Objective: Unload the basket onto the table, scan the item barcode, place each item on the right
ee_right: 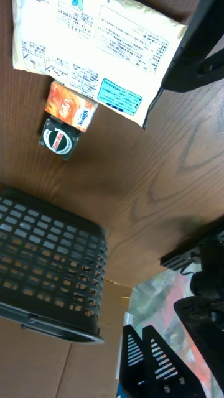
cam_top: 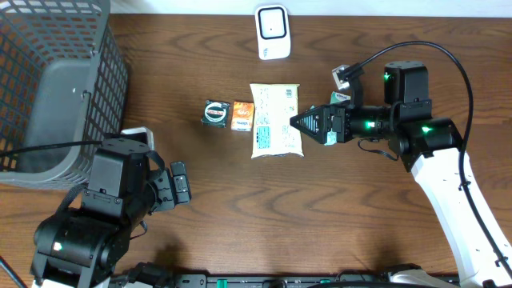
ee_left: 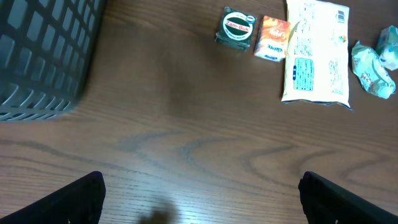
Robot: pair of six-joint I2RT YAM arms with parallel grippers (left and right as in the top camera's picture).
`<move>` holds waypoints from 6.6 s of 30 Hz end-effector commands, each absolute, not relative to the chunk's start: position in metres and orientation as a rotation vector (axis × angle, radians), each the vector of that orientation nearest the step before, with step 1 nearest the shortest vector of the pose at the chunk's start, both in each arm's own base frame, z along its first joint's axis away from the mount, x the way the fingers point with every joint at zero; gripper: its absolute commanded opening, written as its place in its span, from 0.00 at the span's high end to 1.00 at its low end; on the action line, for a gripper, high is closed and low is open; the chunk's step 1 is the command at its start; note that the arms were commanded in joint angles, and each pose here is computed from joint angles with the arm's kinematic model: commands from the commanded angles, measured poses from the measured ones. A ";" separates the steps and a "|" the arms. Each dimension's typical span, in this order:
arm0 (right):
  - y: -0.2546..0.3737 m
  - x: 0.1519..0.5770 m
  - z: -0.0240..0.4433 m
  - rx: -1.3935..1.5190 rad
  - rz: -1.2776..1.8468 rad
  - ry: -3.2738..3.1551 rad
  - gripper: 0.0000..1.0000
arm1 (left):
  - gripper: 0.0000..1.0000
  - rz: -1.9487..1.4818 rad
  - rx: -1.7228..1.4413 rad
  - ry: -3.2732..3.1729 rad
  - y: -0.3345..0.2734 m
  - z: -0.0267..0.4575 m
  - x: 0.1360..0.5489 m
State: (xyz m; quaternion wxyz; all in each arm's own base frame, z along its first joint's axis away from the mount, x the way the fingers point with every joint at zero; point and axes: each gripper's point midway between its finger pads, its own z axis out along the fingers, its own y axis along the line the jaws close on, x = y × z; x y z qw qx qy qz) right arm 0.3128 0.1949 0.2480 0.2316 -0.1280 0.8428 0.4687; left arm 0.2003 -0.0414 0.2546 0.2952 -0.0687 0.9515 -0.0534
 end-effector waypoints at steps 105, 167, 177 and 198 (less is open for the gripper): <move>0.132 0.375 0.066 -0.095 0.453 3.135 0.45 | 0.02 -0.141 -0.186 2.529 -0.041 0.255 0.200; 0.112 0.339 0.037 -0.223 -0.100 3.231 0.30 | 0.02 -0.141 -0.186 2.529 -0.041 0.255 0.200; 0.113 0.328 0.013 -0.133 -0.195 3.208 0.99 | 0.02 -0.141 -0.186 2.529 -0.041 0.255 0.200; 0.165 0.322 0.094 -0.497 1.489 2.801 0.98 | 0.02 -0.141 -0.187 2.529 -0.041 0.255 0.200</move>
